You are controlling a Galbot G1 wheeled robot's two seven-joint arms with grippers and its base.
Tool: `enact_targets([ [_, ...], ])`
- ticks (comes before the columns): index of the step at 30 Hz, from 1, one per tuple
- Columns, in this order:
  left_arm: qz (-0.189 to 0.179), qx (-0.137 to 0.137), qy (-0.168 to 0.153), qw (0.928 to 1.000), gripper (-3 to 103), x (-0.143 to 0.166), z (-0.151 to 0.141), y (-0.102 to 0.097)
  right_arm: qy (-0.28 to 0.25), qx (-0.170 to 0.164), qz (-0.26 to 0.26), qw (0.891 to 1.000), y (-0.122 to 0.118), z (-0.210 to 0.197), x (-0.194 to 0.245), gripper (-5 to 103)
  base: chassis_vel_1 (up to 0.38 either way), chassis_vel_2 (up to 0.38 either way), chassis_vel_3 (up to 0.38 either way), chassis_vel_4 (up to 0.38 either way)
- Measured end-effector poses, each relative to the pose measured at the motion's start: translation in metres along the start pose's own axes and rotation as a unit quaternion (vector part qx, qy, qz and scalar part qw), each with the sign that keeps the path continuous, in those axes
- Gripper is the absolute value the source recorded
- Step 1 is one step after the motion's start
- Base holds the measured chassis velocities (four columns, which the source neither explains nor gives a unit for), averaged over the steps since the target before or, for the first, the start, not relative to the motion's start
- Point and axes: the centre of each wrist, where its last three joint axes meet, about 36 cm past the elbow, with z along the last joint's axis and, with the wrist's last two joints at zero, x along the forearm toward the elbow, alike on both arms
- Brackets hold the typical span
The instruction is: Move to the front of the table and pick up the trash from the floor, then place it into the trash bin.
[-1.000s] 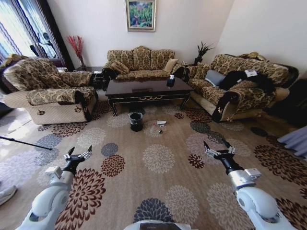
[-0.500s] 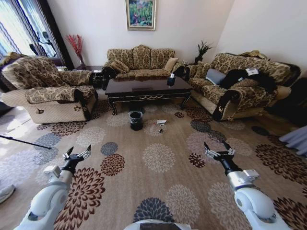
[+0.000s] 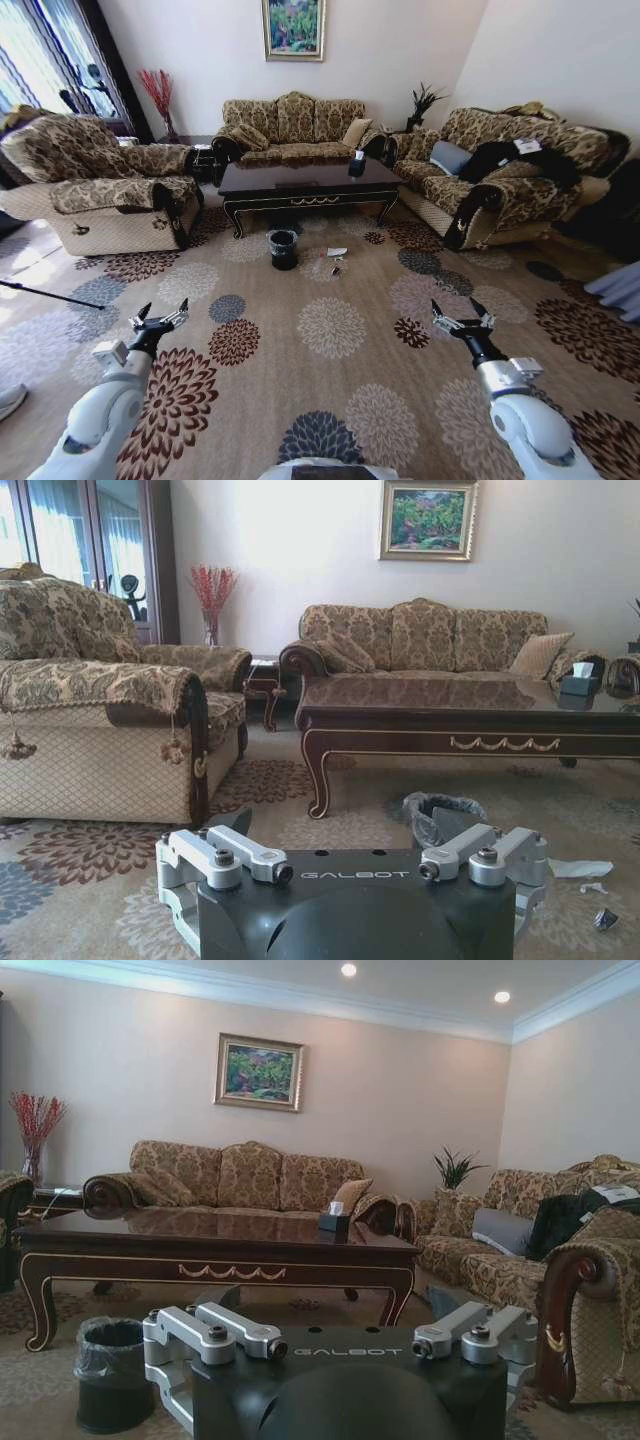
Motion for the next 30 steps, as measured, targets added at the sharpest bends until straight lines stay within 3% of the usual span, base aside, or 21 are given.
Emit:
enact_targets([
  [20, -0.008, 0.004, 0.001, 1.0, 100, -0.006, 0.004, -0.002, 0.004, -0.029, 0.002, 1.0, 0.019, 0.008, 0.003, 100, 0.0, 0.0, 0.0, 0.0],
  [30, -0.012, 0.001, 0.0, 0.9999, 100, -0.006, 0.012, -0.001, 0.001, -0.022, 0.004, 1.0, 0.012, -0.001, 0.001, 100, 0.0, 0.0, 0.0, 0.0],
])
